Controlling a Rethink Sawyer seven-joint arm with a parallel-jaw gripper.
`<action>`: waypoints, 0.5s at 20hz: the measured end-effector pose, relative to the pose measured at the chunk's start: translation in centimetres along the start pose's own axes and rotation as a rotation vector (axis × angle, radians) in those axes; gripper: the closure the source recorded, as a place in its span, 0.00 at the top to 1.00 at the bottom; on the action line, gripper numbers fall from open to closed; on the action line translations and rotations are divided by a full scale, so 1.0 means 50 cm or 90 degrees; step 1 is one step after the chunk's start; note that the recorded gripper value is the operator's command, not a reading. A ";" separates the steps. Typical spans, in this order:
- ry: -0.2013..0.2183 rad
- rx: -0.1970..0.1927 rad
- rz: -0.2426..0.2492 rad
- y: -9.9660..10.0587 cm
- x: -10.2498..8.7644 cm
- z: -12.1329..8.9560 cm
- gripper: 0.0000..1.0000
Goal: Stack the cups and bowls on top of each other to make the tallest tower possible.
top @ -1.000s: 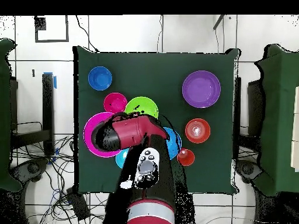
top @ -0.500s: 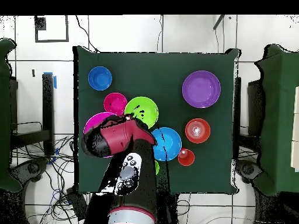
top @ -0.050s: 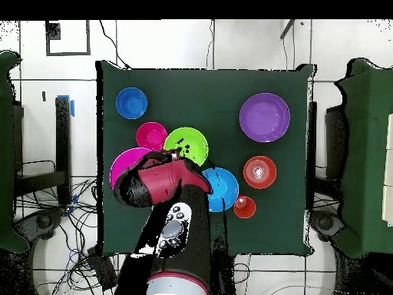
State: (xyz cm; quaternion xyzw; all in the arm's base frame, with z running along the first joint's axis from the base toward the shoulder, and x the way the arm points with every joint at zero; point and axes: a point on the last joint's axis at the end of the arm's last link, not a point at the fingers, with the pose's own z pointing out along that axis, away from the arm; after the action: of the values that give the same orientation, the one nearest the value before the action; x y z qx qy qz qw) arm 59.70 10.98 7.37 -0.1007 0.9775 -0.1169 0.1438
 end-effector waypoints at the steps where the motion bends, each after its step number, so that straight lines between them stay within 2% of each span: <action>1: 0.001 0.001 0.001 -0.004 0.000 0.004 1.00; 4: 0.003 0.005 0.009 -0.023 -0.004 0.038 1.00; 10: 0.001 0.009 0.010 -0.032 -0.013 0.087 1.00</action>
State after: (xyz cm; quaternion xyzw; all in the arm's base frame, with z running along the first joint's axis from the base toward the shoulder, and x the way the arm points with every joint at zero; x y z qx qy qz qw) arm 61.90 8.76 3.89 -0.0923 0.9775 -0.1225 0.1449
